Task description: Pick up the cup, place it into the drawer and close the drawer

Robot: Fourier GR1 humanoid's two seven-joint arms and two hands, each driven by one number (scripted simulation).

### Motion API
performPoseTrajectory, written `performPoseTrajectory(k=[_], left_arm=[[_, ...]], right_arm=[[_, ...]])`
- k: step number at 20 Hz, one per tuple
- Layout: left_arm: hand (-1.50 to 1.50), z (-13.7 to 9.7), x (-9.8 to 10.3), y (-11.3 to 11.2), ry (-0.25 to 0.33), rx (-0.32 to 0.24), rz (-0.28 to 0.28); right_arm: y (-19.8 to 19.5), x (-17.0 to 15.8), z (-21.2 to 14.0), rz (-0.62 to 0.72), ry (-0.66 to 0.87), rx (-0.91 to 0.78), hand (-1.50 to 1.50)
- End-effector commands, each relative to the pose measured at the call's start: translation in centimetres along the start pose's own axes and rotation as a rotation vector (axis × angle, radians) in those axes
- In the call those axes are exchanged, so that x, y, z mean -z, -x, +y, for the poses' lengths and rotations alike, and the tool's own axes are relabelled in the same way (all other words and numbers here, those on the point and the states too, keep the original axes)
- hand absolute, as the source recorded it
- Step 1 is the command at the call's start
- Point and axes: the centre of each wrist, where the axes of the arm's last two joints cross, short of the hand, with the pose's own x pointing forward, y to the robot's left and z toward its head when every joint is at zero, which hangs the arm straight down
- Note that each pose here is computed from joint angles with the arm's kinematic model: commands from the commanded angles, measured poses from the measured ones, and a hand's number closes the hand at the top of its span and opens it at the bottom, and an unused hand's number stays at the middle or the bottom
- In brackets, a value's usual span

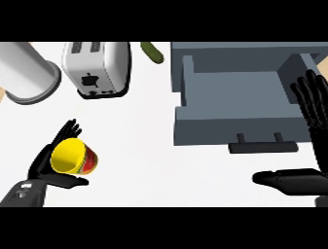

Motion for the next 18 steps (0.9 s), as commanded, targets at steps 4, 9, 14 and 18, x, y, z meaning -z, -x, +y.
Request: performPoseTrajectory(k=[4, 9, 14, 18], left_arm=[[-1.50, 0.4, 0.4, -0.5, 0.128, -0.238, -0.161], [1.50, -2.1, 1.1, 0.5, 0.192, -0.305, -0.168], [1.50, -2.6, 0.6, 1.0, 0.211, -0.415, -0.157], [1.50, -3.5, 4.3, -0.8, 0.252, -0.409, -0.225]], right_arm=[[0.8, -0.8, 0.9, -0.003, -0.010, 0.003, -1.50], [0.9, -0.2, 0.1, 0.019, -0.005, 0.019, -1.50], [0.9, -0.5, 0.0, 0.026, -0.007, -0.018, -1.50], [0.9, 0.1, -1.0, 0.021, -0.004, -0.001, -1.50]])
